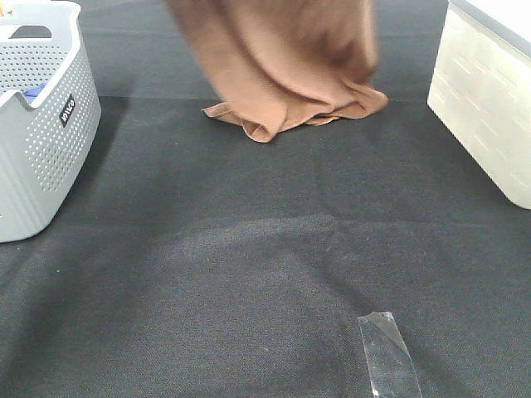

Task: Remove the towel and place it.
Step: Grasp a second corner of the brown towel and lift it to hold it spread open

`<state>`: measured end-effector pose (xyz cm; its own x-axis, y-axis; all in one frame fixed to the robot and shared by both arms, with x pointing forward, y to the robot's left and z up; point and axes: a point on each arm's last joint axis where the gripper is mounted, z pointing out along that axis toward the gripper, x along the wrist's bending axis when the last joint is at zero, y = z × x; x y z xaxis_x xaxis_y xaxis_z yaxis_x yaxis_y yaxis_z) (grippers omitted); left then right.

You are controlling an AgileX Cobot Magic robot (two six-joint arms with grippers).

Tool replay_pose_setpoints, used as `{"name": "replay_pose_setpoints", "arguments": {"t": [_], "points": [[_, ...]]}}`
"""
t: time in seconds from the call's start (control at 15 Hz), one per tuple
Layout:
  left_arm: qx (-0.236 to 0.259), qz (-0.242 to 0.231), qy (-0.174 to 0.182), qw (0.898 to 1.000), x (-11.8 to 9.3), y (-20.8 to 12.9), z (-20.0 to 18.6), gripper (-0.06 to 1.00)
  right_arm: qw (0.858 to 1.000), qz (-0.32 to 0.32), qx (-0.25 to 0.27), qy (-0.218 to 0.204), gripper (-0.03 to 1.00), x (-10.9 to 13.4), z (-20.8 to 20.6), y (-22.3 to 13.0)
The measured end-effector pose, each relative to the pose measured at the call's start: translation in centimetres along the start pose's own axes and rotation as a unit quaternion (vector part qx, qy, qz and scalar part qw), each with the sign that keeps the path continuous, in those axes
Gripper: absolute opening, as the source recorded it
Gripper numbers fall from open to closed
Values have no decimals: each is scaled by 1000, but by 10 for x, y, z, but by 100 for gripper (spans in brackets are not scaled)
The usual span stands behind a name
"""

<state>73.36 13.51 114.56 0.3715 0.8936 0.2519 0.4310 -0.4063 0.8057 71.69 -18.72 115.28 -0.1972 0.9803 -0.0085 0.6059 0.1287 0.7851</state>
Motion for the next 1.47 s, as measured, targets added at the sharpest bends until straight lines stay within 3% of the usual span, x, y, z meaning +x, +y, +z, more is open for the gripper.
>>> {"name": "replay_pose_setpoints", "arguments": {"t": [0.2, 0.53, 0.67, 1.07, 1.47], "points": [[39, -13, -32, 999, -1, 9, -44, 0, 998, -23, 53, 13, 1, 1, -38, -1], [36, -46, -93, 994, -7, 17, -77, 0, 999, -28, 33, 17, 1, -1, -103, 7], [80, -63, -117, 988, -13, 3, -86, 0, 998, -26, 51, 22, 1, -1, -122, -5], [112, -93, -153, 978, -22, -41, -201, 0, 995, -7, 67, 77, 1, 9, -202, -52], [189, -117, -190, 956, -43, -118, -229, 0, 979, 19, 171, 114, 1, 15, -206, -131]]}}
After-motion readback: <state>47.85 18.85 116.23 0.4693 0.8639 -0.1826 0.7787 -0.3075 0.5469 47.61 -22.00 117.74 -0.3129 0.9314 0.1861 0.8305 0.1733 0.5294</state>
